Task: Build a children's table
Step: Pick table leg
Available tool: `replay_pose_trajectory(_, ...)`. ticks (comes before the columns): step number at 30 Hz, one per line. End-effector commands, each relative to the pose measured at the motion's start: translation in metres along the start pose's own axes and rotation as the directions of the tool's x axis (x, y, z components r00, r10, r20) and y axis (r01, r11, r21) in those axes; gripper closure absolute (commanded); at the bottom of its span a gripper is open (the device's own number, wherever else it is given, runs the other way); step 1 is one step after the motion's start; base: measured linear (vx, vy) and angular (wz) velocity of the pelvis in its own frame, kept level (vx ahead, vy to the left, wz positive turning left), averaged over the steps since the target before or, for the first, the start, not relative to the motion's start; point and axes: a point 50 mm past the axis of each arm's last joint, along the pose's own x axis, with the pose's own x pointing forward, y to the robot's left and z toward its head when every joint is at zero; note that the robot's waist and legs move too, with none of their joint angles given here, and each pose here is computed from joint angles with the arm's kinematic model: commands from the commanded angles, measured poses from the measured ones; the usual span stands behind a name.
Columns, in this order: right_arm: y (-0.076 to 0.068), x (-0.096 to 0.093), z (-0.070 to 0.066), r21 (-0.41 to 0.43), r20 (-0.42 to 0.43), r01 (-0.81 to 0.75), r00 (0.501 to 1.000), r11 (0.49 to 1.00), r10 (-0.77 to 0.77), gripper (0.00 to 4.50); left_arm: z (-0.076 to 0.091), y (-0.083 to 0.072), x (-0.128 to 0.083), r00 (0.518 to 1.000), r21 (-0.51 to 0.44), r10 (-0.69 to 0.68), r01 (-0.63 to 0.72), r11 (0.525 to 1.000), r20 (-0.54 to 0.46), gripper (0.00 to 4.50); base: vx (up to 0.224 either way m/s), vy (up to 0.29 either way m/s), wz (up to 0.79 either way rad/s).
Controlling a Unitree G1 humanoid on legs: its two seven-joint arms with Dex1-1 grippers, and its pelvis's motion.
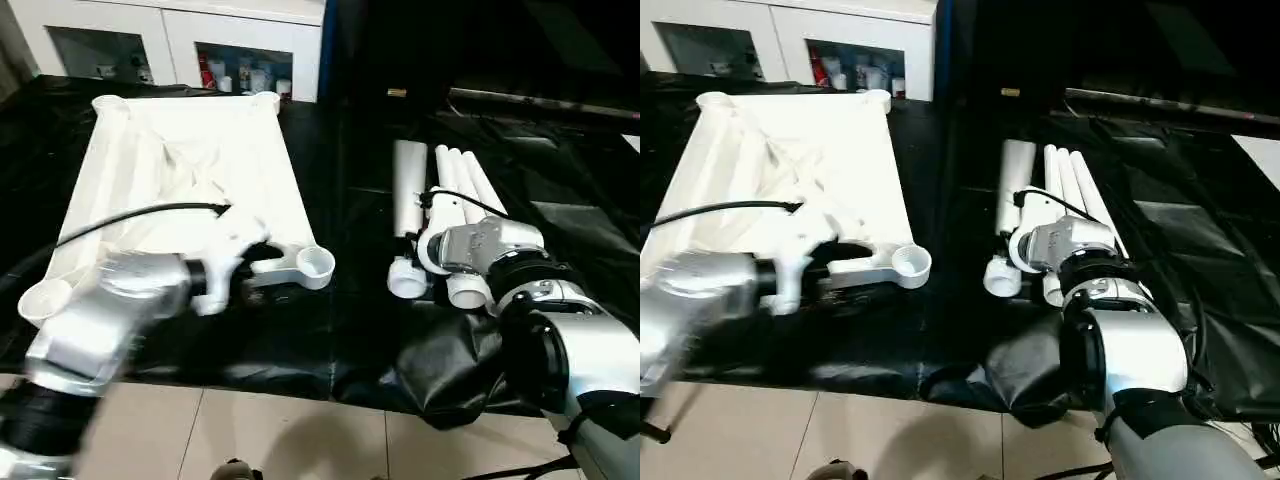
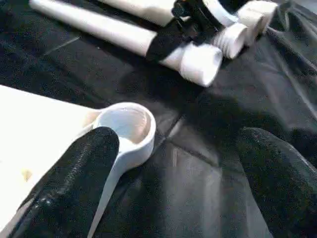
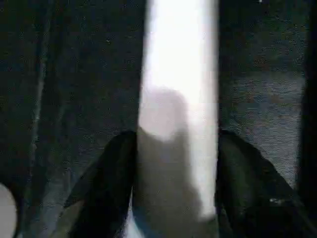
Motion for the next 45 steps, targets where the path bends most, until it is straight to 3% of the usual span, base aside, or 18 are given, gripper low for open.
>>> replay_pose_trajectory(1,-0.005,-0.004,0.008,0.04,0.06,-0.026,0.998,0.999,0.024,2.41,0.003,-0.001,0.003,1.0,-0.005,0.025,-0.025,1.0,0.008,0.0,0.0,0.0,0.0)
replay_pose_trajectory(6,-0.005,-0.008,0.017,0.038,0.176,-0.128,0.977,0.991,0.12,2.58,0.008,0.008,0.009,0.993,-0.036,0.101,-0.099,0.994,0.057,0.0,0.0,0.0,0.0)
replay_pose_trajectory(9,-0.007,-0.015,0.025,-0.025,0.286,-0.17,0.943,0.985,0.17,2.61,0.014,0.019,0.011,0.977,-0.047,0.193,-0.189,0.981,0.095,0.0,0.0,0.0,0.0)
replay_pose_trajectory(12,-0.011,-0.021,0.025,-0.06,0.325,-0.197,0.923,0.978,0.206,2.61,0.019,0.028,0.012,0.957,-0.078,0.262,-0.254,0.964,0.123,0.0,0.0,0.0,0.0)
replay_pose_trajectory(13,-0.011,-0.022,0.025,-0.06,0.328,-0.202,0.921,0.978,0.21,2.61,0.019,0.028,0.012,0.957,-0.081,0.261,-0.252,0.964,0.126,0.0,0.0,0.0,0.0)
replay_pose_trajectory(15,-0.011,-0.032,0.023,-0.082,0.384,-0.304,0.869,0.949,0.312,2.61,0.036,0.027,0.015,0.954,-0.15,0.227,-0.199,0.968,0.197,0.0,0.0,0.0,0.0)
replay_pose_trajectory(20,-0.011,-0.039,0.015,-0.132,0.401,-0.388,0.821,0.912,0.407,2.62,0.054,0.024,0.022,0.945,-0.252,0.155,-0.081,0.964,0.288,0.0,0.0,0.0,0.0)
replay_pose_trajectory(23,-0.007,-0.049,0.015,-0.162,0.439,-0.491,0.741,0.856,0.508,2.62,0.063,0.025,0.026,0.934,-0.341,0.131,-0.011,0.94,0.331,0.0,0.0,0.0,0.0)
replay_pose_trajectory(24,0.0,-0.067,0.014,-0.209,0.455,-0.627,0.617,0.75,0.642,2.62,0.076,0.028,0.03,0.91,-0.435,0.116,0.076,0.897,0.398,0.0,0.0,0.0,0.0)
replay_pose_trajectory(25,0.001,-0.068,0.014,-0.212,0.454,-0.633,0.611,0.745,0.649,2.62,0.077,0.028,0.03,0.909,-0.44,0.115,0.081,0.894,0.402,0.0,0.0,0.0,0.0)
replay_pose_trajectory(26,0.003,-0.075,0.012,-0.237,0.446,-0.669,0.569,0.705,0.69,2.62,0.083,0.029,0.032,0.899,-0.476,0.108,0.12,0.872,0.424,0.0,0.0,0.0,0.0)
replay_pose_trajectory(27,0.006,-0.086,0.007,-0.28,0.408,-0.724,0.505,0.631,0.761,2.62,0.094,0.029,0.035,0.878,-0.518,0.089,0.193,0.834,0.47,0.0,0.0,0.0,0.0)
replay_pose_trajectory(32,0.013,-0.101,0.001,-0.326,0.352,-0.791,0.407,0.518,0.843,2.62,0.112,0.027,0.039,0.838,-0.532,0.032,0.316,0.785,0.544,0.0,0.0,0.0,0.0)
replay_pose_trajectory(40,0.018,-0.109,-0.008,-0.371,0.291,-0.795,0.392,0.48,0.873,2.62,0.118,0.022,0.05,0.847,-0.56,0.009,0.344,0.754,0.532,0.0,0.0,0.0,0.0)
replay_pose_trajectory(45,0.03,-0.096,-0.012,-0.524,0.235,-0.617,0.559,0.588,0.795,2.62,0.116,0.02,0.061,0.859,-0.608,0.058,0.311,0.73,0.509,0.0,0.0,0.0,0.0)
